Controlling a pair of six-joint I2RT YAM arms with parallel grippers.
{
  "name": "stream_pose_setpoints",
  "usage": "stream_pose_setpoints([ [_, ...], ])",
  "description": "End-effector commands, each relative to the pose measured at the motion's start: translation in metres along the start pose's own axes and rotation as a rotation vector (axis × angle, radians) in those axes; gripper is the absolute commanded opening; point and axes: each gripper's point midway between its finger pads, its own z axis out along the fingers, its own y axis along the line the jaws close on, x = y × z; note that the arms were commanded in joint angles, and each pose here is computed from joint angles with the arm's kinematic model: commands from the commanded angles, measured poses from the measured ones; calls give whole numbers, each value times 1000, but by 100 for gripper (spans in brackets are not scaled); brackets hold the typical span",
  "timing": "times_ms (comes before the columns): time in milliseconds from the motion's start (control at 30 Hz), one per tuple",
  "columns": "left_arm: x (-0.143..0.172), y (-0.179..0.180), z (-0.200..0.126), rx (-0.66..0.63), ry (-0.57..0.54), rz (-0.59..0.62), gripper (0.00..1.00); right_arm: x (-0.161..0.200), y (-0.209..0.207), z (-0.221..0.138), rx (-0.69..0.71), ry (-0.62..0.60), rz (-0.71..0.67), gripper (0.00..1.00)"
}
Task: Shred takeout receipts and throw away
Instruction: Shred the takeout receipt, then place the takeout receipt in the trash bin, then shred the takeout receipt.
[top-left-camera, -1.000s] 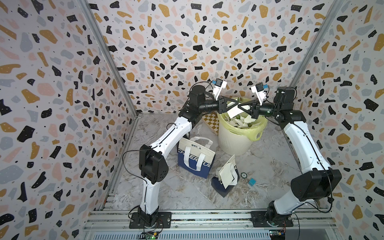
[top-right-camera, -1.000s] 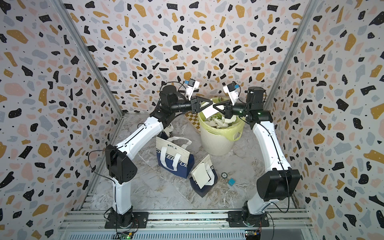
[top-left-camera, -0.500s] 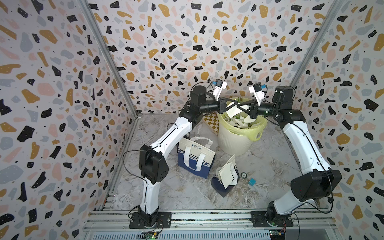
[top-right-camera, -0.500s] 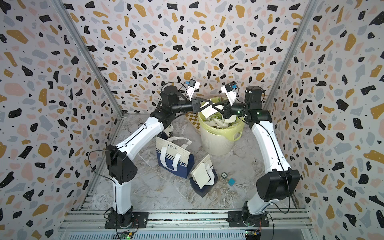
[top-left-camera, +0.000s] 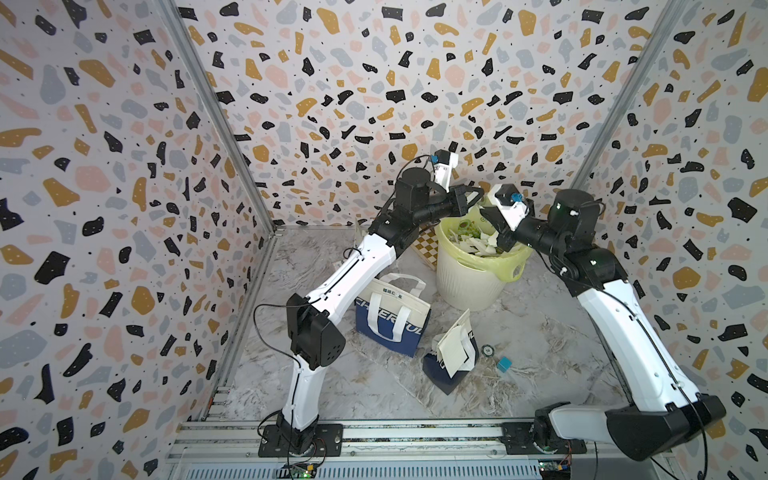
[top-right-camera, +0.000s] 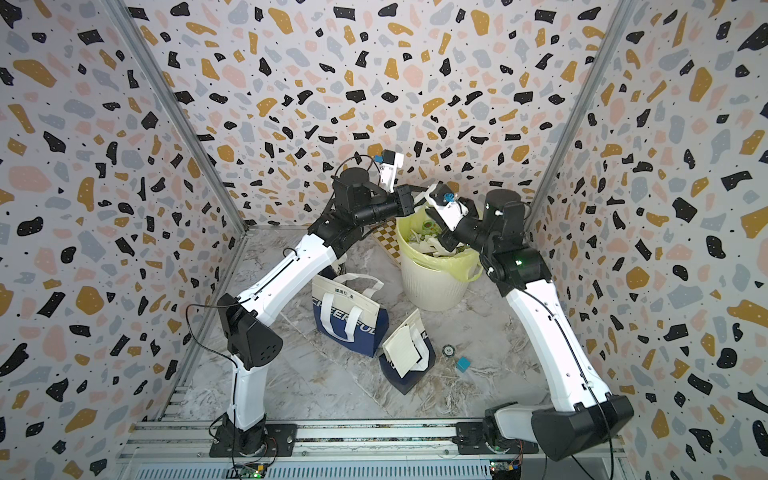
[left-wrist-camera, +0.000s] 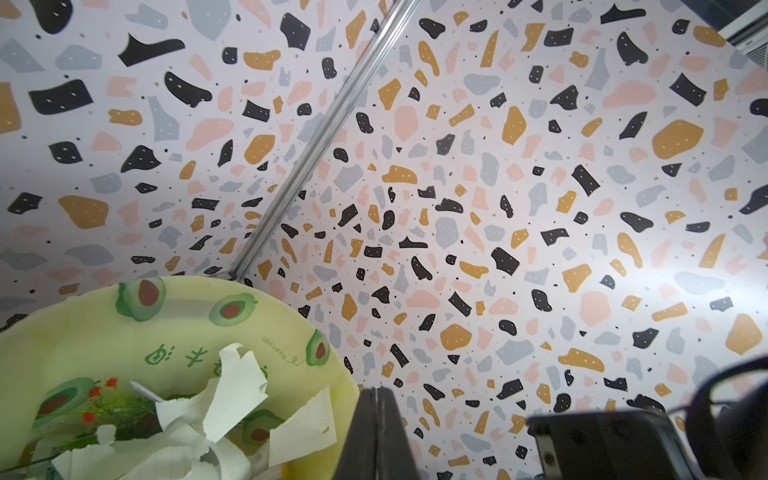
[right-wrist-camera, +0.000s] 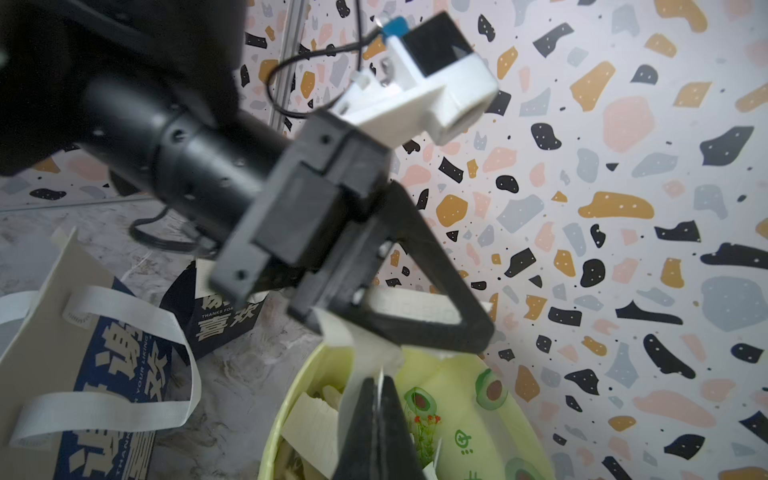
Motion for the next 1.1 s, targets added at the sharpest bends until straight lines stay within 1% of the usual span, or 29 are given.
stream_pose_setpoints([
  [0, -1, 35, 12, -103, -46, -23, 0, -33, 9, -23, -5, -126, -109, 0],
  [100, 2, 45, 19, -129, -51, 0, 0, -44, 9, -41, -47, -201, -34, 0],
  [167, 6, 51, 23, -143, -49, 26, 0, -52, 3, -55, -44, -266, 18, 0],
  [233, 9, 56, 27, -160, -47, 59, 0, -52, -9, -64, -3, -304, 88, 0],
  [300, 10, 57, 30, -159, -51, 90, 0, -36, -36, -59, 112, -258, 182, 0],
  [400, 10, 48, 35, -111, -63, 130, 0, 4, -77, -43, 303, -112, 336, 0],
  [433, 8, 44, 35, -94, -67, 144, 14, 14, -86, -40, 340, -80, 385, 0],
  [467, 8, 40, 36, -80, -65, 164, 33, 19, -90, -37, 351, -69, 413, 0],
  [500, 7, 35, 36, -73, -66, 184, 49, 24, -95, -35, 369, -66, 442, 0],
  [567, 6, 26, 35, -64, -64, 227, 78, 29, -100, -32, 388, -61, 481, 0],
  [600, 4, 21, 33, -58, -62, 248, 90, 31, -103, -31, 399, -54, 494, 0],
  [633, 2, 19, 31, -61, -57, 265, 93, 34, -105, -30, 410, -48, 506, 0],
  [767, -10, 8, 17, -95, -75, 333, 94, 39, -107, -29, 420, -33, 523, 0],
  [867, -15, -1, 9, -91, -79, 393, 91, 49, -112, -31, 427, -14, 565, 0],
  [933, -9, -11, 7, -36, -47, 434, 86, 54, -115, -31, 422, -5, 587, 0],
  [1067, 7, -28, 5, 77, 27, 444, 85, 55, -111, -25, 373, 6, 579, 0],
])
